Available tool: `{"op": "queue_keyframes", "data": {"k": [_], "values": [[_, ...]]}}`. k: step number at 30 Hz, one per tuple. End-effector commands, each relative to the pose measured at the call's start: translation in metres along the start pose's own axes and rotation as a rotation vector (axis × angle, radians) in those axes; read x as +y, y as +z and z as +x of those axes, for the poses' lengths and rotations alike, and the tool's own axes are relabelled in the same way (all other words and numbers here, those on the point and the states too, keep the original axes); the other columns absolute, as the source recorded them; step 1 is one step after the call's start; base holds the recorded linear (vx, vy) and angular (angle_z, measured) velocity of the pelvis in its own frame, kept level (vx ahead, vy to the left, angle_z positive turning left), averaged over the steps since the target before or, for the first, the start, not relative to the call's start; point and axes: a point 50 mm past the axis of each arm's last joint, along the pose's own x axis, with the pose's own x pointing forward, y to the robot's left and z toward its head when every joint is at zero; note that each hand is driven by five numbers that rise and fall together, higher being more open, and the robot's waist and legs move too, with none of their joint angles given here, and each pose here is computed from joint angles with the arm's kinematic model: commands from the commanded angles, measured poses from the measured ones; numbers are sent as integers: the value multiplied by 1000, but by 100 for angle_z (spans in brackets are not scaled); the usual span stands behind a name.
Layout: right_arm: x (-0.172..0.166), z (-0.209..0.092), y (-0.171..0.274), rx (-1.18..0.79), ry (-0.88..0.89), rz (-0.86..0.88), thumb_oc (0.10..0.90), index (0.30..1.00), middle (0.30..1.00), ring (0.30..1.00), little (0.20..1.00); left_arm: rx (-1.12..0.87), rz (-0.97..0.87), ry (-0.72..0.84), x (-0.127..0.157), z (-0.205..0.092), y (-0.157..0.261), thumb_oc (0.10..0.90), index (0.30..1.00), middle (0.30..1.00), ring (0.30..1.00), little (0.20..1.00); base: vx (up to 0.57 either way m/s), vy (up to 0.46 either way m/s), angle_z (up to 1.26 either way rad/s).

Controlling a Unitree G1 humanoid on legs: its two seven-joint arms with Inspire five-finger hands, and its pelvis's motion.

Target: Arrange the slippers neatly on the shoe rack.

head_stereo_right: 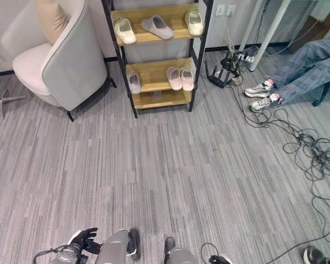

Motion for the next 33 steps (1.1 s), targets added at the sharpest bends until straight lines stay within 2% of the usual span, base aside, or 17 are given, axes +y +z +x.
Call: {"op": "queue_keyframes", "data": {"k": [1,5,7,12,13,18,21,23,26,27,28,30,33], "values": [[-12,-3,-7,-36,-35,-19,800,900,900,900,900,61,27,-86,-27,-7,-24,800,900,900,900,900,345,71,-30],[-3,-4,-9,-34,-12,-23,800,900,900,900,900,181,45,-55,-18,-14,-54,800,900,900,900,900,471,156,-51],[-2,-4,-8,-33,-10,-1,800,900,900,900,900,180,43,-44,-15,-14,-54,800,900,900,900,900,422,215,-56],[4,-2,27,-157,17,-93,800,900,900,900,900,48,52,30,2,-3,-14,800,900,900,900,900,387,237,-30],[4,-2,27,-157,17,-93,800,900,900,900,900,47,52,30,2,-2,-14,800,900,900,900,900,422,157,2],[9,-2,17,-117,37,-167,800,900,900,900,900,-151,14,45,3,5,45,800,900,900,900,900,396,29,20],[9,-2,9,-86,35,-164,800,900,900,900,900,-167,45,26,-3,5,49,800,900,900,900,900,248,-55,34],[6,-3,-2,-46,26,-141,800,900,900,900,900,-139,58,14,-8,5,41,800,900,900,900,900,475,-144,42],[8,-6,-24,38,36,-117,800,900,900,900,900,16,114,-35,-18,0,1,800,900,900,900,900,506,-217,36],[8,-6,-24,38,36,-117,800,900,900,900,900,16,114,-35,-18,0,1,800,900,900,900,900,454,-255,-15],[9,-7,-30,64,47,-118,800,900,900,900,900,101,139,-57,-22,-5,-23,800,900,900,900,900,427,-261,-20],[8,-7,-32,70,48,-129,800,900,900,900,900,172,97,-56,-23,-10,-42,800,900,900,900,900,407,-316,-44],[6,-6,-22,24,30,-63,800,900,900,900,900,170,63,-38,-17,-10,-44,800,900,900,900,900,257,-392,-23]]}}
